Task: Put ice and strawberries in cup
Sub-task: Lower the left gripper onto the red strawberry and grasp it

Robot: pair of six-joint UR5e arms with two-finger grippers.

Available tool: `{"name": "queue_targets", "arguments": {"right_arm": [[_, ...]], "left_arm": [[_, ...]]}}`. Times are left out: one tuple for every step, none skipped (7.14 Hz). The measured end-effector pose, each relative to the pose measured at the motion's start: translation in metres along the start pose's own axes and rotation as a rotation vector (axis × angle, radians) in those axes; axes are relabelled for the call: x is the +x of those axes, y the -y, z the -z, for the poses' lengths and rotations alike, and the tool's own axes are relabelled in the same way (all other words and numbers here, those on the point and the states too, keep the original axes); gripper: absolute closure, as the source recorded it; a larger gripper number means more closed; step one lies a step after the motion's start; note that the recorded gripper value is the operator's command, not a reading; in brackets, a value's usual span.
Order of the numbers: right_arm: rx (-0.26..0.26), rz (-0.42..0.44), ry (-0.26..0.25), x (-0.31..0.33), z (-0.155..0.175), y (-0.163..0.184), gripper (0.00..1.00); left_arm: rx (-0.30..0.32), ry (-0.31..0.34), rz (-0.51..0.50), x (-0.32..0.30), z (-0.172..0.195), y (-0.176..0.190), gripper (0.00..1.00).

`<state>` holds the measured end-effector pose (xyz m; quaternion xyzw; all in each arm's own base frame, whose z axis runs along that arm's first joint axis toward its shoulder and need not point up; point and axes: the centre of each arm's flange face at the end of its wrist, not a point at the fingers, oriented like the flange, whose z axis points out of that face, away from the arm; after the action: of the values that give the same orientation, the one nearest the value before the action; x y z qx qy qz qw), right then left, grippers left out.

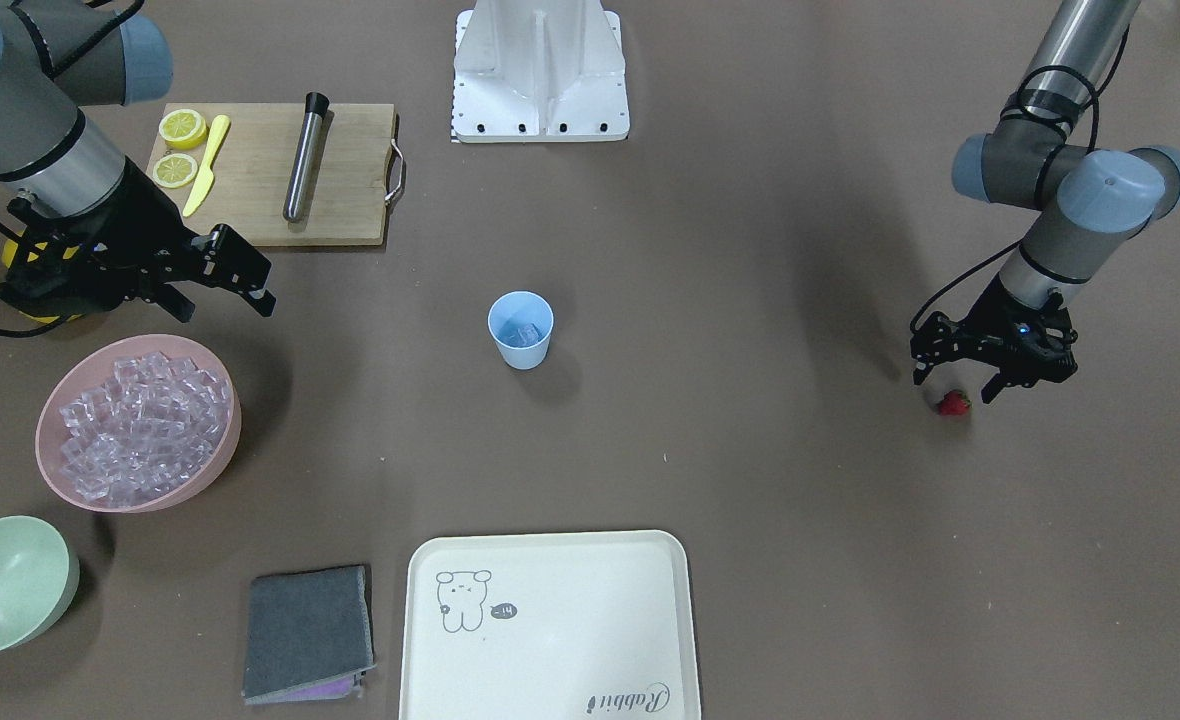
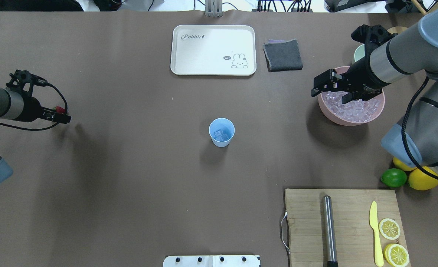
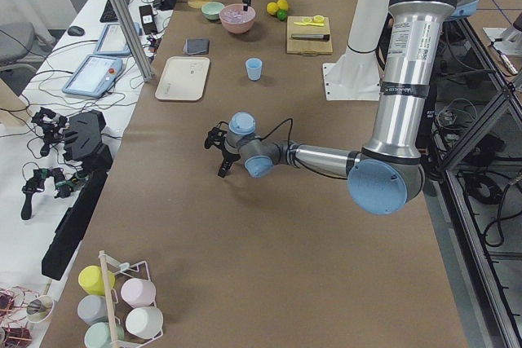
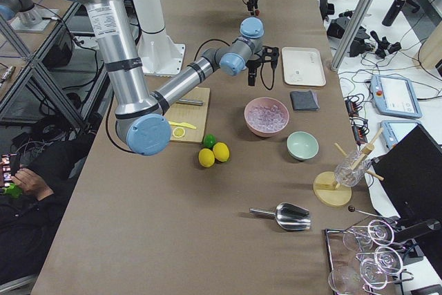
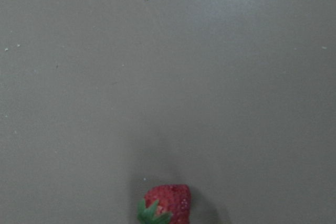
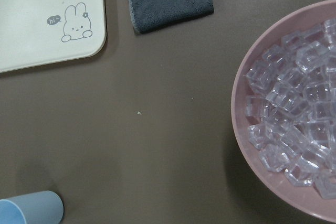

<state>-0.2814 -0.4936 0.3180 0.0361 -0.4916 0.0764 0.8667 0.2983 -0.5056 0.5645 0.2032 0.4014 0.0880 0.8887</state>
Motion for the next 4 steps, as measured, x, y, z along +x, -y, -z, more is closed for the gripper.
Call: {"name": "queue_targets", "arguments": {"right_arm": [[0.000,0.000,0.001,-0.0003,0.0002,-0.0001,0.01],[0.000,0.000,0.001,-0.0003,0.0003,-0.0001,0.01],[0.000,0.001,0.001,-0.0005,0.0003,-0.0001,0.01],[-0.001,0.001,0.000,-0.0004,-0.0001,0.0002,0.01]], "left_arm": [[0.000,0.000,0.000,-0.0003,-0.0005,-0.0001,0.58],[0.002,-0.001,-0.001,-0.0001,-0.0002,0.0007,0.58],[0.003,0.000,0.001,-0.0006,0.0004,0.0018,0.68],[0.005,0.003,0.004,-0.0021,0.0014,0.0035,0.75]]}}
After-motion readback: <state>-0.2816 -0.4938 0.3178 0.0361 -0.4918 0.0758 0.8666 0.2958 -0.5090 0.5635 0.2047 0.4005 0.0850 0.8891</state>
